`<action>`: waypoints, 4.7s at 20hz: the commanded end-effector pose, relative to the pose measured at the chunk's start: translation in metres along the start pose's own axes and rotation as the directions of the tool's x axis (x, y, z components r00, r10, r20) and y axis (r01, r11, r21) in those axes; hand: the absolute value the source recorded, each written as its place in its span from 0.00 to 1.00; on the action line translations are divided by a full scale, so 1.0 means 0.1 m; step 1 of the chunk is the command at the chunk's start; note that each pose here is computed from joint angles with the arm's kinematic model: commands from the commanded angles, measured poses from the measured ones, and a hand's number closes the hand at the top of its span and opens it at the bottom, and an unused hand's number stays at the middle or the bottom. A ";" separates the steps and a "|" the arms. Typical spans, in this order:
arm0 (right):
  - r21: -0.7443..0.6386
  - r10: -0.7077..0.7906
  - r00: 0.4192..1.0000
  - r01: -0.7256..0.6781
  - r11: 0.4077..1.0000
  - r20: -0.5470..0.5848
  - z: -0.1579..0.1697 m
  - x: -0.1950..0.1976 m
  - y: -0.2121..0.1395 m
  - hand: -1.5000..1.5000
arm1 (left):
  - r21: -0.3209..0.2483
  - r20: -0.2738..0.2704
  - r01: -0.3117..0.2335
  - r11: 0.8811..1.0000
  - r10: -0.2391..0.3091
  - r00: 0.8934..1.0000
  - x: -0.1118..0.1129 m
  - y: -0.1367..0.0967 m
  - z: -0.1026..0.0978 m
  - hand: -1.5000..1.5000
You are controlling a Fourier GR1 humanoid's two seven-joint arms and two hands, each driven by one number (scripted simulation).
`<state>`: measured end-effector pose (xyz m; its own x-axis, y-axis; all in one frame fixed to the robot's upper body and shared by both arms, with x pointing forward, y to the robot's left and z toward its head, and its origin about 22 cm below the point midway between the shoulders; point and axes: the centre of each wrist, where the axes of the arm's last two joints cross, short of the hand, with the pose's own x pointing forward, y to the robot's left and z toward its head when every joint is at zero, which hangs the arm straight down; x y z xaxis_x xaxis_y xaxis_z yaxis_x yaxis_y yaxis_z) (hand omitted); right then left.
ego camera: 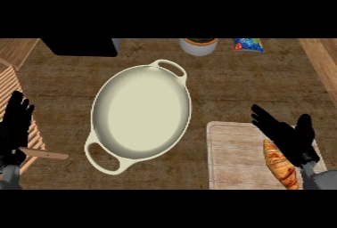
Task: Pick the croissant from the cutting board and place it in the pot
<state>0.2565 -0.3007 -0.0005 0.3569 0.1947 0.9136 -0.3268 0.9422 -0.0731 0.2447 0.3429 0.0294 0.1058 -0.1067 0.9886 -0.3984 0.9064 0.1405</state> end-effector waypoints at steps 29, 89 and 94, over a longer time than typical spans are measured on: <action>-0.397 0.934 0.318 -0.888 0.233 -0.164 1.05 0.45 -0.59 0.00 | -0.125 -0.036 0.276 0.953 -0.283 0.958 -0.07 0.44 -0.04 0.50; 0.242 0.843 -0.044 -0.965 0.103 -0.536 0.09 0.14 0.50 1.00 | -0.226 0.020 0.239 0.944 -0.241 0.970 -0.19 -0.07 -0.20 0.50; 0.072 0.921 0.307 -0.940 0.333 -0.239 -0.13 0.66 2.20 1.00 | -0.240 0.026 0.320 0.916 -0.323 0.946 0.02 0.04 -0.47 0.50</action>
<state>0.2332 -0.1601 0.0186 0.1181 0.9875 -0.1039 -0.5162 -0.0283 -0.8560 0.2556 0.4148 0.0133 0.4291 -0.4187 0.8004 -0.1999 0.8201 0.5362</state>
